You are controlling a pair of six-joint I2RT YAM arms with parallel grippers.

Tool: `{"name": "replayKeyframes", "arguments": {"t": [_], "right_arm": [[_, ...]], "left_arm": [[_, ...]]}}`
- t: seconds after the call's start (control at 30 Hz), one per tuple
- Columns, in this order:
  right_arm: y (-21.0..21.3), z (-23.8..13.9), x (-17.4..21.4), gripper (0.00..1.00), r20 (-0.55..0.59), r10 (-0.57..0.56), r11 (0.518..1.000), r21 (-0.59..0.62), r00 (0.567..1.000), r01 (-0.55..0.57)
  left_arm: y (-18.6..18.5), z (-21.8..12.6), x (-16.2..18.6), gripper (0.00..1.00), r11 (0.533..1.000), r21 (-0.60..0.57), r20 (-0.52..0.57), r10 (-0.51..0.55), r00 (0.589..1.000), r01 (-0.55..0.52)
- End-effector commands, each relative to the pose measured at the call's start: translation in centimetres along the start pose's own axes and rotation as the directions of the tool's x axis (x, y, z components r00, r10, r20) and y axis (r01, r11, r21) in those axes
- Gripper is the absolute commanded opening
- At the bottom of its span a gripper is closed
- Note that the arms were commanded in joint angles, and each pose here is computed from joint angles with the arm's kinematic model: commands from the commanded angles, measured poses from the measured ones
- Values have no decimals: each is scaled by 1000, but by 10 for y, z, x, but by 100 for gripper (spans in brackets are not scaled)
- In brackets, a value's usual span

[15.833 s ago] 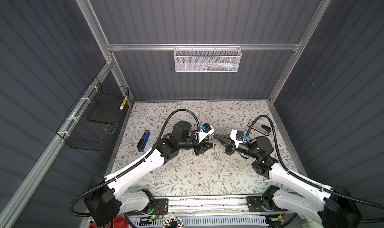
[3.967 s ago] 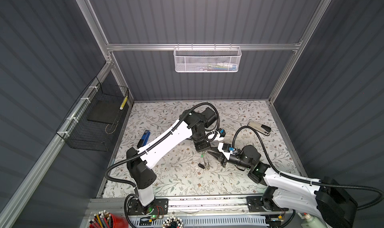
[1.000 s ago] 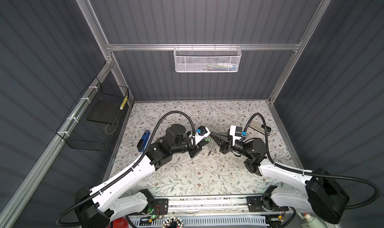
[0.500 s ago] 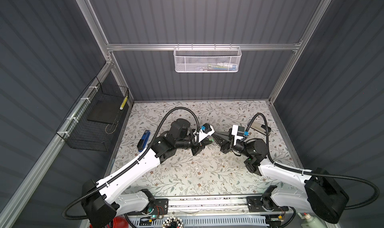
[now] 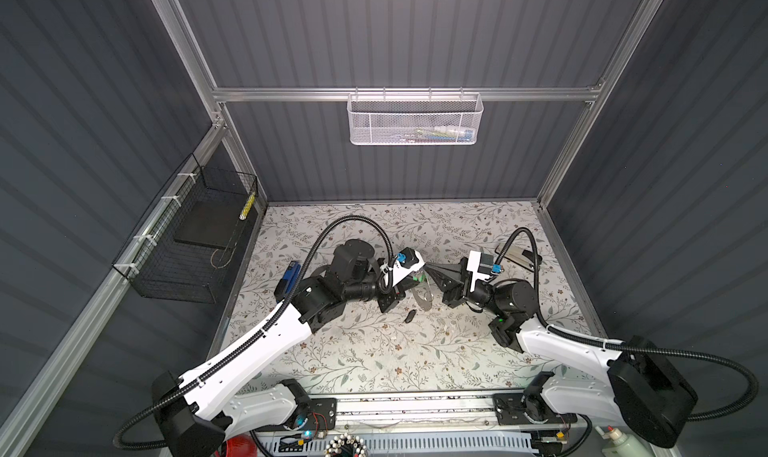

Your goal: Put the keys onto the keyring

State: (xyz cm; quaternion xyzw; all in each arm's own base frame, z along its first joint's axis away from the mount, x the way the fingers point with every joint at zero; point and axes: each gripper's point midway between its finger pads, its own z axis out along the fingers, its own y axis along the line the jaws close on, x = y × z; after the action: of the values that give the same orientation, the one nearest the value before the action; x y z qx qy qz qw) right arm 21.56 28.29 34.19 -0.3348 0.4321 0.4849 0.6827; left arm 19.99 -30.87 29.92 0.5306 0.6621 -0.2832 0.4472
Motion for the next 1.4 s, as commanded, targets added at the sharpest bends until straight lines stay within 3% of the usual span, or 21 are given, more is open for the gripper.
{"name": "replayKeyframes", "arguments": {"t": [0.0, 0.6, 1.1, 1.23, 1.3, 1.37], "right_arm": [[-1, -3, -5, 0, 26, -16, 1000, 6, 1000, 16], [-1, -5, 3, 0, -7, 22, 999, -26, 1000, -22], [-12, -11, 20, 0, -103, 40, 999, 9, 994, -40], [-19, -16, 23, 8, -96, 65, 997, 39, 993, -61], [-25, -20, 22, 21, -81, 77, 996, 60, 994, -72], [-30, -28, 19, 27, -65, 70, 993, 95, 995, -64]], "left_arm": [[3, -14, -7, 0, 998, -39, -28, 50, 998, -51], [14, -23, -15, 0, 986, -59, -128, 149, 980, -158], [20, -32, 3, 0, 975, -19, -333, 201, 921, -220], [25, -15, 5, 0, 985, -21, -346, 153, 926, -171], [26, -5, 5, 0, 991, -20, -349, 120, 929, -135], [25, 6, 3, 0, 994, -14, -334, 100, 937, -111]]}}
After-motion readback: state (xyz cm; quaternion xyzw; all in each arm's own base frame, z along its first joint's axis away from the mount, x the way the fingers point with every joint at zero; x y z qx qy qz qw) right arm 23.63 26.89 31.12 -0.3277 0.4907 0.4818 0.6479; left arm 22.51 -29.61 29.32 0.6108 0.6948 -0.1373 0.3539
